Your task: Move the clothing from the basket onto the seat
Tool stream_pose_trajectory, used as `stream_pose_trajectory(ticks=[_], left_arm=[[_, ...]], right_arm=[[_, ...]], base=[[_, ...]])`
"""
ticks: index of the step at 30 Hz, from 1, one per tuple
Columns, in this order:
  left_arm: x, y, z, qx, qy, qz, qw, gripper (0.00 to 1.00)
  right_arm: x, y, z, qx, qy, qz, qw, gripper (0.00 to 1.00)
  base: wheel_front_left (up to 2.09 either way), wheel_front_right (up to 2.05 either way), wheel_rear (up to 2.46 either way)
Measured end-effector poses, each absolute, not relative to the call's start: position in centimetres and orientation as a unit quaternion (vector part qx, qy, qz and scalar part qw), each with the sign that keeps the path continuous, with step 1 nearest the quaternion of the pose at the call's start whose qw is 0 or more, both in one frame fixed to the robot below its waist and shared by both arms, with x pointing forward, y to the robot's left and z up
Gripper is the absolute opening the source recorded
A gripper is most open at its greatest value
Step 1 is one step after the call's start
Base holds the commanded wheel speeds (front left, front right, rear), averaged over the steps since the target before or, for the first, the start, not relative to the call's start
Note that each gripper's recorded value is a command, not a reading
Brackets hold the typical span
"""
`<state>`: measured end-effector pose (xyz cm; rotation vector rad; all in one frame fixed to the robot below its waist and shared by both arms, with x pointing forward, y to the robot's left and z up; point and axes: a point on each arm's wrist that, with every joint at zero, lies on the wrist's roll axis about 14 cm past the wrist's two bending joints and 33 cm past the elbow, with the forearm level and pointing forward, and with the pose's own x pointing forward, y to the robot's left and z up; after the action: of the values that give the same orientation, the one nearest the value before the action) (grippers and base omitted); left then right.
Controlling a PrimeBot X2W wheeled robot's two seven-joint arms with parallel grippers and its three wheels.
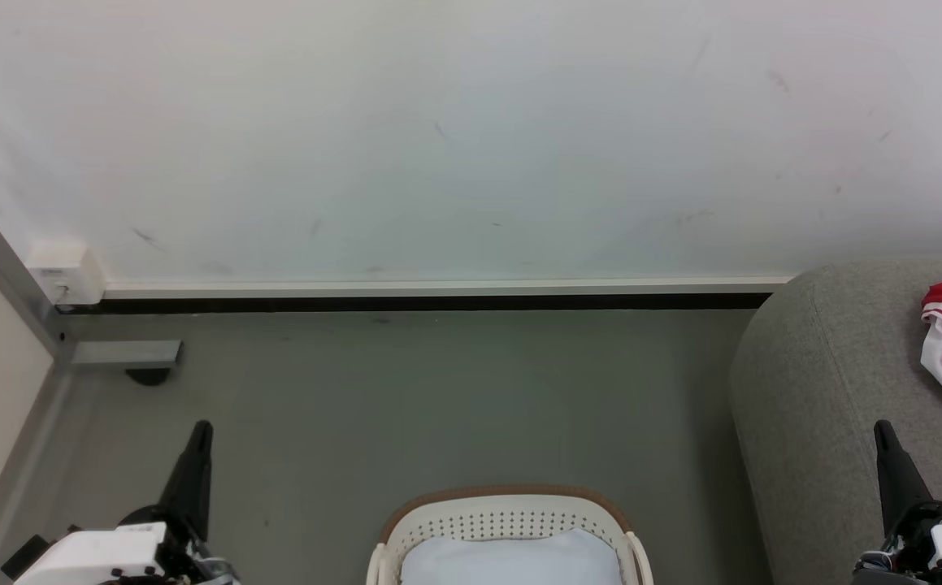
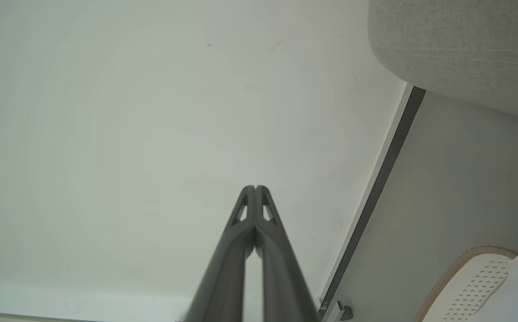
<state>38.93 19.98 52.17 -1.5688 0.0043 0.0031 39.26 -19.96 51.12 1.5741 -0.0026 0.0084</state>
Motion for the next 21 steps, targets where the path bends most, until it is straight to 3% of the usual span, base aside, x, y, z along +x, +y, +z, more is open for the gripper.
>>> stream_pose_trajectory(ticks=[21], left_arm=[[38.93, 19.98, 52.17, -0.706, 0.002, 0.001, 0.708, 0.0]], right_arm=[[39.28, -20.01, 51.17, 0.709, -0.002, 0.003, 0.705, 0.0]], base=[[0.0, 0.0, 0.0]])
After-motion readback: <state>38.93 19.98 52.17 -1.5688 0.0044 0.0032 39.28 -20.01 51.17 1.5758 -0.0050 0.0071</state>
